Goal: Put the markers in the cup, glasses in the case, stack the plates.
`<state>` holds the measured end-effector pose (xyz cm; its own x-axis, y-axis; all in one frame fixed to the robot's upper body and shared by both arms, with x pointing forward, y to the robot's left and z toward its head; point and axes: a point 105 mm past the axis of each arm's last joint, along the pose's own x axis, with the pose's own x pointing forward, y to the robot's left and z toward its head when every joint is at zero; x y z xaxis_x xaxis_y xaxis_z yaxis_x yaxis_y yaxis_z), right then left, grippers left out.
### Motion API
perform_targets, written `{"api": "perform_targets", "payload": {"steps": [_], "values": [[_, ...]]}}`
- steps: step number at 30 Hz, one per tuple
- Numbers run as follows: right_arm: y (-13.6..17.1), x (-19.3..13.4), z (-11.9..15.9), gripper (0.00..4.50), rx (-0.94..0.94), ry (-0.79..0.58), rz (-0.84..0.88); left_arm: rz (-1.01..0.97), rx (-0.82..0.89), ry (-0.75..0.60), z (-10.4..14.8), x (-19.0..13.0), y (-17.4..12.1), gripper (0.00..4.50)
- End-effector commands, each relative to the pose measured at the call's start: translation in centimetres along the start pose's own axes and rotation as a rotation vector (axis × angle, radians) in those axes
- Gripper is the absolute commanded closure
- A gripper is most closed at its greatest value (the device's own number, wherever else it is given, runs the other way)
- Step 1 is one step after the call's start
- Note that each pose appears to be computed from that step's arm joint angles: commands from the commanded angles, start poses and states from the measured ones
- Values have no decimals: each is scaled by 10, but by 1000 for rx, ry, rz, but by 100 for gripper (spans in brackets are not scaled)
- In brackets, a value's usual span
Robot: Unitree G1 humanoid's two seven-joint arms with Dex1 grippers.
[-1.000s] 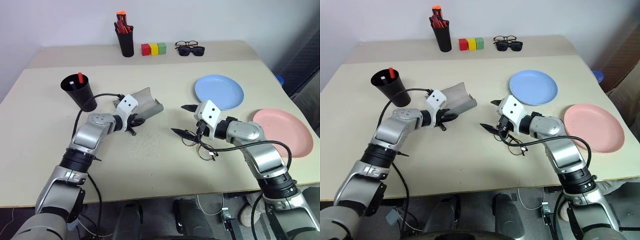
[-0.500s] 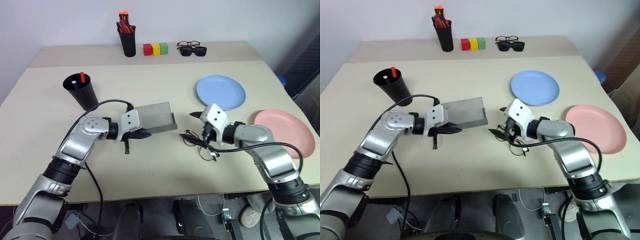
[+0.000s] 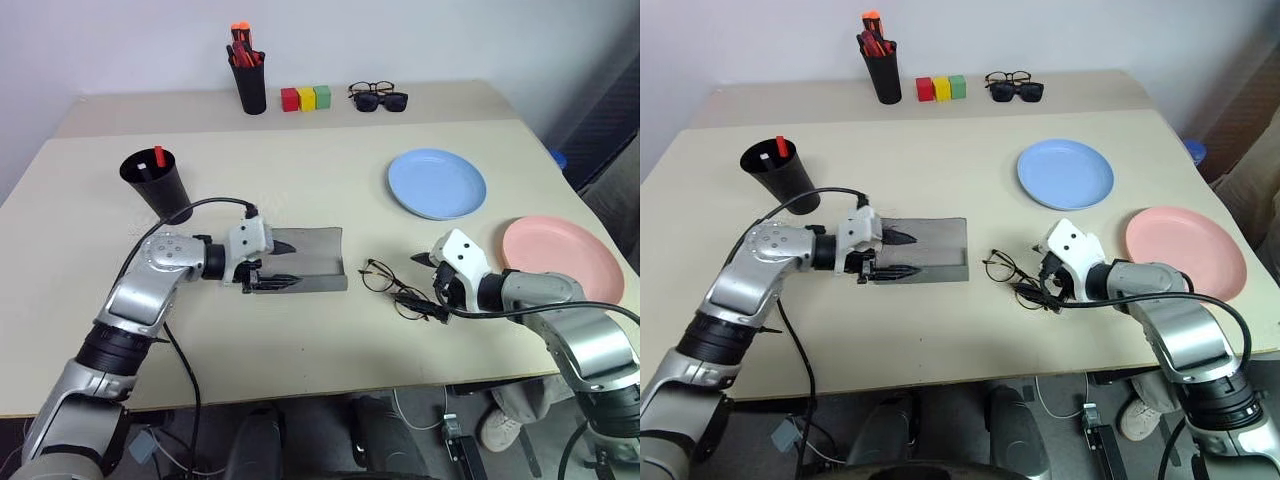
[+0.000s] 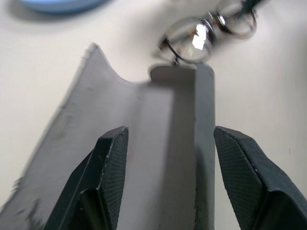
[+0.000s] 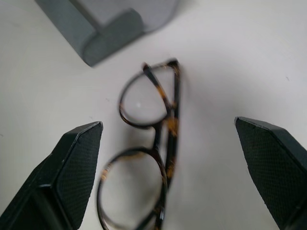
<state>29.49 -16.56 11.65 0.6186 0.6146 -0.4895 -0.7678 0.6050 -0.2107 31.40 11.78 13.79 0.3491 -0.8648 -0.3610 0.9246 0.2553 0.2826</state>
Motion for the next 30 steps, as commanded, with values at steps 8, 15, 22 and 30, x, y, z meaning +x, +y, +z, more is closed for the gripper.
{"api": "perform_targets", "payload": {"steps": [8,15,22,30], "values": [[-5,6,-5,337,24,66,-36,224,-125,-19,-12,-32,-7,161],[-6,2,3,446,-59,83,-35,312,-184,-13,-21,-43,-11,161],[-4,4,44,446,-193,-7,-3,441,-236,24,-38,-68,-6,161],[48,57,126,446,-366,-197,173,548,-254,109,-55,-98,-5,161]]}}
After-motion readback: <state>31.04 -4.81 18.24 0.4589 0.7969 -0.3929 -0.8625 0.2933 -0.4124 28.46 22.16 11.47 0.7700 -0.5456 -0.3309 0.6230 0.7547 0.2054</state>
